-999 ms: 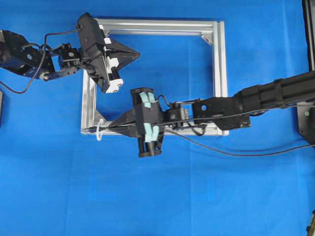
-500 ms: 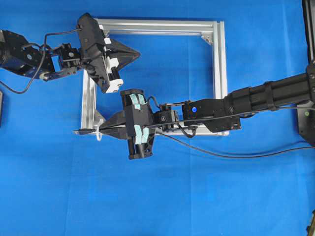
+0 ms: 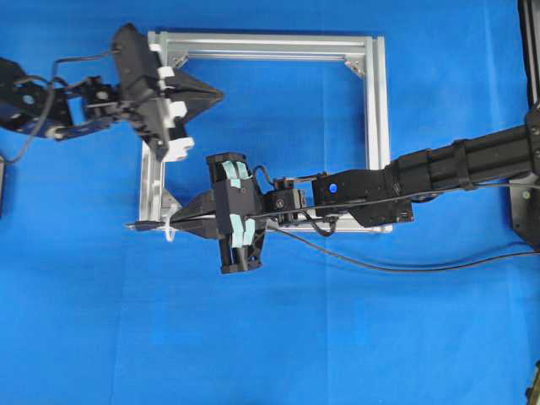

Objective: Insert the wire through the string loop located on the left side.
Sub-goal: 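Move the left gripper open toward the plug protruding past the loop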

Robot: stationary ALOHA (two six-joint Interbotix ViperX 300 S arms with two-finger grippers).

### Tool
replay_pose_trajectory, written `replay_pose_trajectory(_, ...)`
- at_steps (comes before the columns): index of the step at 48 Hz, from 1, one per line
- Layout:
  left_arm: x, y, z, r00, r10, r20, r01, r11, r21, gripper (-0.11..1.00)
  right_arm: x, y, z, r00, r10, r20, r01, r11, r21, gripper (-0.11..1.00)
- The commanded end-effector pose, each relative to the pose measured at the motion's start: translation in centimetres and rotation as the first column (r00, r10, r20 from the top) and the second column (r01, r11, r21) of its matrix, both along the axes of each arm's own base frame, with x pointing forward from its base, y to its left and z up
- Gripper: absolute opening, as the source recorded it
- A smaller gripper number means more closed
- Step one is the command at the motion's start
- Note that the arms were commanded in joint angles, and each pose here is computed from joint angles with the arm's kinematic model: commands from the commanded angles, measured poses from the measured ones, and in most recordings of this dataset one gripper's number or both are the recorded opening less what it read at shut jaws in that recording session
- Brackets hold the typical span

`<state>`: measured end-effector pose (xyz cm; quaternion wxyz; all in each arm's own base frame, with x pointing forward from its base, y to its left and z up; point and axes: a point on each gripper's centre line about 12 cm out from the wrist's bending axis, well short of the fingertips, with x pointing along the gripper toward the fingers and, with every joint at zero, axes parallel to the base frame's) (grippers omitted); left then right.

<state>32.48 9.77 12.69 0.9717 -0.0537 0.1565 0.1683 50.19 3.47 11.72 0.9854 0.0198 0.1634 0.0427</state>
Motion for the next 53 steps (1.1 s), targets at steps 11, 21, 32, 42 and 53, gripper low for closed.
replay_pose_trajectory(11,-4.9,-1.2,1.0,1.000,0.003,0.010,-0.003,1.000,0.003,0.00,0.4,0.1,1.7,0.999,-0.001,0.041,0.001,1.000,0.006,0.00)
replay_pose_trajectory(21,-8.2,-2.1,0.8,1.000,0.006,-0.003,-0.006,1.000,0.000,0.00,0.4,0.1,1.7,0.999,-0.001,0.041,0.001,1.000,0.006,0.00)
replay_pose_trajectory(32,-9.3,-2.1,0.8,1.000,0.016,-0.001,-0.016,1.000,0.000,0.00,0.4,0.1,1.7,0.999,-0.001,0.041,0.001,1.000,0.006,0.00)
replay_pose_trajectory(42,-8.9,-3.0,0.8,1.000,-0.021,-0.015,0.021,1.000,-0.007,0.00,0.4,0.2,1.8,0.999,0.000,0.041,-0.001,1.000,0.006,0.00)
replay_pose_trajectory(53,-8.0,-7.3,1.0,0.980,-0.197,-0.006,0.197,0.980,-0.006,0.00,0.4,0.1,1.8,0.999,-0.001,0.043,0.001,1.000,0.006,0.00)
